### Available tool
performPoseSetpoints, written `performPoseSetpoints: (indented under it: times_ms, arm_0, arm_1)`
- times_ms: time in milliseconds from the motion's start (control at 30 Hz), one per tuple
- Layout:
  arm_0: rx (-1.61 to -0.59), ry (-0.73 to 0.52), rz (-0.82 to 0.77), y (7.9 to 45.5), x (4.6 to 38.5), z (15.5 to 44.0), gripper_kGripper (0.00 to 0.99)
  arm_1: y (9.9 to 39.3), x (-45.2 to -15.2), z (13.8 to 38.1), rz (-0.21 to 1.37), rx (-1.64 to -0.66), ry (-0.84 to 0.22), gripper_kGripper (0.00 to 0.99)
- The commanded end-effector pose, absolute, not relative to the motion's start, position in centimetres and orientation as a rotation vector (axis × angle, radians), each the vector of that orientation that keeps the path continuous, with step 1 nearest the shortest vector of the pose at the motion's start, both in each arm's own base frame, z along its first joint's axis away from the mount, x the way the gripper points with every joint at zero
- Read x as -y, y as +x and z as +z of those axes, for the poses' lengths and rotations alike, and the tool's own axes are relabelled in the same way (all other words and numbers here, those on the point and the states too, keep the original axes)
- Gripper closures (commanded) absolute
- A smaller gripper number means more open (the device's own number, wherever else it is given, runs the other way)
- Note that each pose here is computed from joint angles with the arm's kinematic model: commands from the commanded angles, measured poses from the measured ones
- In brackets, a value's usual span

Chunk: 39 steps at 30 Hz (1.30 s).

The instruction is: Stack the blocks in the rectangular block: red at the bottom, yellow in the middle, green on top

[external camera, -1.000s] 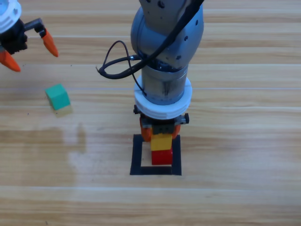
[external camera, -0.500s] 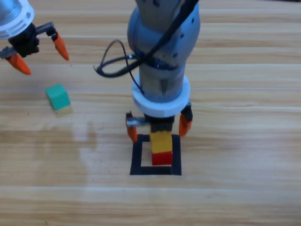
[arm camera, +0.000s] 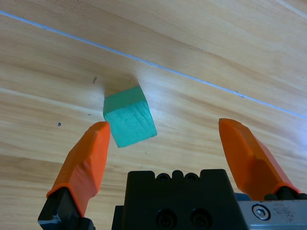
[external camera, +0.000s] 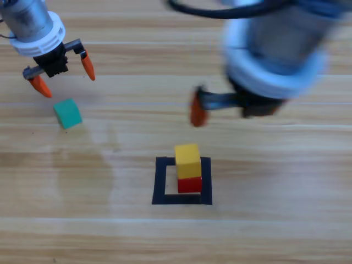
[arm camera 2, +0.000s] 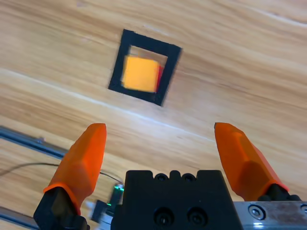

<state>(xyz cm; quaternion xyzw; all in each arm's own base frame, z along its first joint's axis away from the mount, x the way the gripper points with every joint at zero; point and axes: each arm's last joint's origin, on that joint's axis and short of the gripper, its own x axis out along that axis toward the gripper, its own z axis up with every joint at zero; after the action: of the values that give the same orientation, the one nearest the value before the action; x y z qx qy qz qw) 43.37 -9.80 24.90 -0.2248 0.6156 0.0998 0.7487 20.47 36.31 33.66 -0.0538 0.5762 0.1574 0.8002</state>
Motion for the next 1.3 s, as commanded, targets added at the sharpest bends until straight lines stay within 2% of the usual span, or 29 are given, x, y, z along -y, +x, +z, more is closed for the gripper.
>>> performPoseSetpoints:
  times_ms: [33,133,300,467,833,1300]
  arm_0:
    - [-1.412,-0.449,0.262,42.9,12.2,22.1,0.028]
    - [-1.415,-0.450,0.288,42.6,12.6,21.9,0.028]
    - [-1.394,-0.457,0.370,41.7,13.1,22.2,0.028]
    - [-1.352,-0.458,0.447,41.3,13.1,22.7,0.028]
    - [-1.368,-0.475,0.530,42.4,13.1,20.5,0.030]
    - [-1.406,-0.503,0.538,44.6,12.5,17.9,0.030]
  arm_1:
    - [15.7,-26.0,36.4,0.478,-1.039,-0.015,0.000]
    - [15.9,-24.3,34.3,0.506,-1.037,-0.036,0.000]
    - [16.2,-24.5,31.4,0.504,-1.046,-0.106,0.000]
    - [16.2,-24.1,29.0,0.507,-0.978,-0.131,0.000]
    - [15.8,-23.5,28.3,0.523,-0.968,-0.146,0.000]
    - [15.7,-23.2,28.0,0.522,-0.977,-0.153,0.000]
